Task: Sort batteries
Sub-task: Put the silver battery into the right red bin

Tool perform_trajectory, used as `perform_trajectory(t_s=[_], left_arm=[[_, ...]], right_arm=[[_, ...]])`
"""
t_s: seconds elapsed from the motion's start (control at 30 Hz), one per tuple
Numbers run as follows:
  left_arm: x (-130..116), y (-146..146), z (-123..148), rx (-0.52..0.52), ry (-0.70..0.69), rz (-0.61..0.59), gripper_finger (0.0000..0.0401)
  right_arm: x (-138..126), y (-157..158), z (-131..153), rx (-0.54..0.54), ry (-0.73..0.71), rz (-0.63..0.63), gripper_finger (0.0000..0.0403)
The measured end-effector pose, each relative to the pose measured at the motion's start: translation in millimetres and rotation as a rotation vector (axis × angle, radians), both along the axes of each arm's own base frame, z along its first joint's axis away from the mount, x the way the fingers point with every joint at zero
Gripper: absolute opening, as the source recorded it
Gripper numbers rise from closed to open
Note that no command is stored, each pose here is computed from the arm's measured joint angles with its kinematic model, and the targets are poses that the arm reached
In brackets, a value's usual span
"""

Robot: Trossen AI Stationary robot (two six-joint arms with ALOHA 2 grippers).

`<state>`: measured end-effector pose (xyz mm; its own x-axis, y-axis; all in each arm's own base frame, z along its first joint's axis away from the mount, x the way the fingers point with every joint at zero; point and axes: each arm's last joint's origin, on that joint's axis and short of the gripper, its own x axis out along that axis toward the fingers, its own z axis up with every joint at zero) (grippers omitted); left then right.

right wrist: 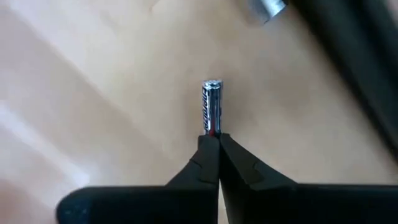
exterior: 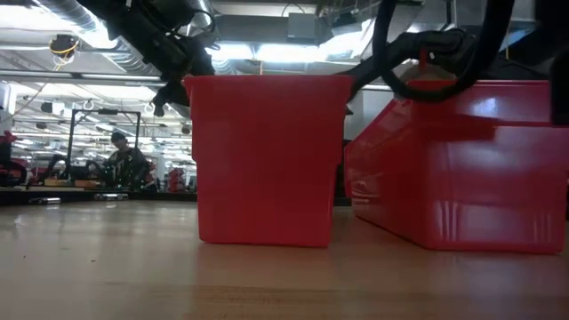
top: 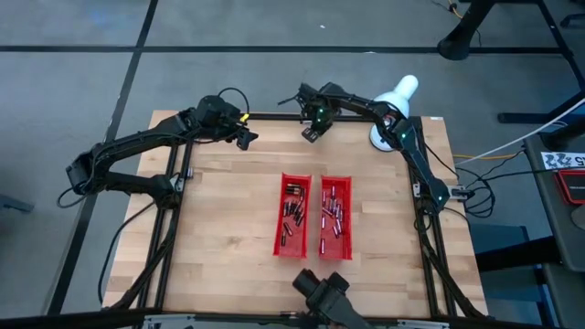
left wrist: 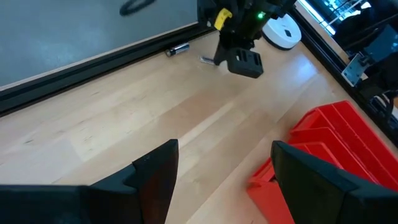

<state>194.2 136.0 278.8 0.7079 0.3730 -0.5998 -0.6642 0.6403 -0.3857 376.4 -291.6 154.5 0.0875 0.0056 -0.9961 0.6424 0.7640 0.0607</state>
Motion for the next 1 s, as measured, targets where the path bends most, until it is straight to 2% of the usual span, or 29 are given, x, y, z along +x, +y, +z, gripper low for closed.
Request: perform_trajectory(t_s=[0.23,0.7,0.9,1.0], left_arm=[[0,0,0,0.018,0.010,-0.016,0.0246],[0,0,-1,0.034,0.027,-0.034,0.0246],[-2,-3,-4,0.007,0.069,-0.042,0.0246],[2,-7,-6,0.033,0.090,-0.120,0.0246]], right_arm=[[5,15,6,0.083,-0.011,0.050,0.0002],[25,41,15,0.053,-0.034,0.114,0.0009],[25,42,41,-0.024,-0.097,0.090,0.0005],[23,44,63,-0.035,-0.177,0.078,0.0005]])
